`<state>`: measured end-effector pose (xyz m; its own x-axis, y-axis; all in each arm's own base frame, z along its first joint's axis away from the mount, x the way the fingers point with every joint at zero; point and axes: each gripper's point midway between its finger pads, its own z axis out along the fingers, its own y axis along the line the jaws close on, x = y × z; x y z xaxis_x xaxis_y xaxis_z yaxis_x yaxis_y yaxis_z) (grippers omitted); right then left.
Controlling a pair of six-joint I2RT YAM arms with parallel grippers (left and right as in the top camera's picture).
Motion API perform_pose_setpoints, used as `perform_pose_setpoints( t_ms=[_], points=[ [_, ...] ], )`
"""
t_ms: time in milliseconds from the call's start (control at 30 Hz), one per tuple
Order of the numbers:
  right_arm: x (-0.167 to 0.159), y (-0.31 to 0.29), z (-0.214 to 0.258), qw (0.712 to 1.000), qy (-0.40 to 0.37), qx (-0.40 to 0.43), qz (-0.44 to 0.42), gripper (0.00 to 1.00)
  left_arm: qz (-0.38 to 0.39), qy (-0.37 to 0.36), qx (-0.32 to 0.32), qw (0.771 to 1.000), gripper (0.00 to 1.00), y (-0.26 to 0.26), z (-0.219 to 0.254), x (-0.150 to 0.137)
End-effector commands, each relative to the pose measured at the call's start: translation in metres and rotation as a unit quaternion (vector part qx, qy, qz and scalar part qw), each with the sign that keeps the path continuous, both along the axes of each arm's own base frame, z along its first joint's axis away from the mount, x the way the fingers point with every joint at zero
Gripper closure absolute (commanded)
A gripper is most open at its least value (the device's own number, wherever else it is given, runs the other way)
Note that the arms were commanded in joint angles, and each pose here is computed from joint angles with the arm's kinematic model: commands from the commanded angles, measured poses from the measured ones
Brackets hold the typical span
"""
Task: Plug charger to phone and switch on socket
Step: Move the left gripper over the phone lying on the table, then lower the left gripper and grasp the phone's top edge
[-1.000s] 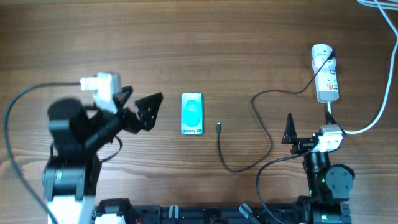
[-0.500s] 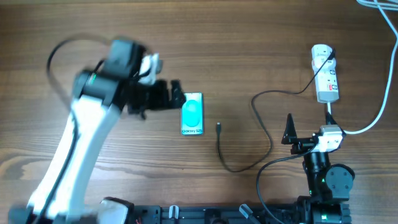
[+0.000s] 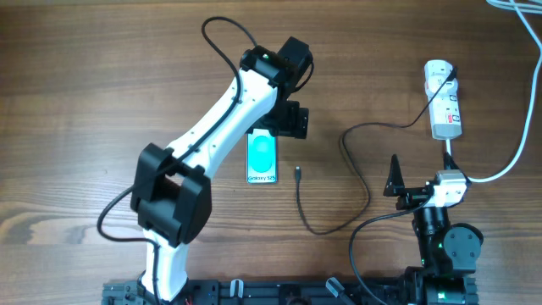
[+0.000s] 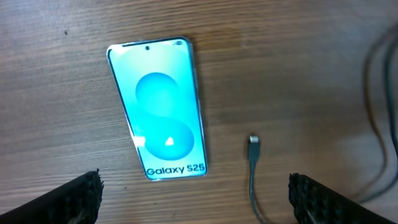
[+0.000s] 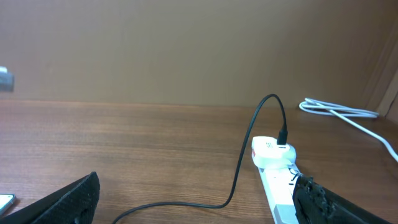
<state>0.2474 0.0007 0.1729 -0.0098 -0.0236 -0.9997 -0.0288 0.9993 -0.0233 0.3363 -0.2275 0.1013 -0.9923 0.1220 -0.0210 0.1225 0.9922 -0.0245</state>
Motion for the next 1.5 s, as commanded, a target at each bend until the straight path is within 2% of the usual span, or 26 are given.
perform_pose_setpoints(
  t_ms=[0,200,400,600,867,1467],
  points=[
    [0.0,-0.003,0.001,1.0,-0.002,0.0,-0.007,0.0,0.089,0.008,0.017,0.996,0.0,0.016,-0.015,0.015],
    [0.0,-0.003,0.001,1.0,-0.002,0.0,-0.007,0.0,0.106,0.037,0.013,0.994,0.0,0.029,-0.037,0.012],
    [0.0,-0.003,0.001,1.0,-0.002,0.0,-0.007,0.0,0.088,0.039,0.013,0.995,0.0,0.027,-0.062,0.006],
    [0.0,-0.003,0.001,1.0,-0.002,0.0,-0.007,0.0,0.092,0.061,-0.023,0.994,0.0,0.019,-0.082,-0.003],
    [0.0,-0.003,0.001,1.0,-0.002,0.0,-0.007,0.0,0.093,0.03,0.022,0.995,0.0,0.025,-0.087,-0.002],
    [0.0,-0.003,0.001,1.0,-0.002,0.0,-0.007,0.0,0.087,0.035,0.024,0.995,0.0,0.033,-0.09,0.0]
  ],
)
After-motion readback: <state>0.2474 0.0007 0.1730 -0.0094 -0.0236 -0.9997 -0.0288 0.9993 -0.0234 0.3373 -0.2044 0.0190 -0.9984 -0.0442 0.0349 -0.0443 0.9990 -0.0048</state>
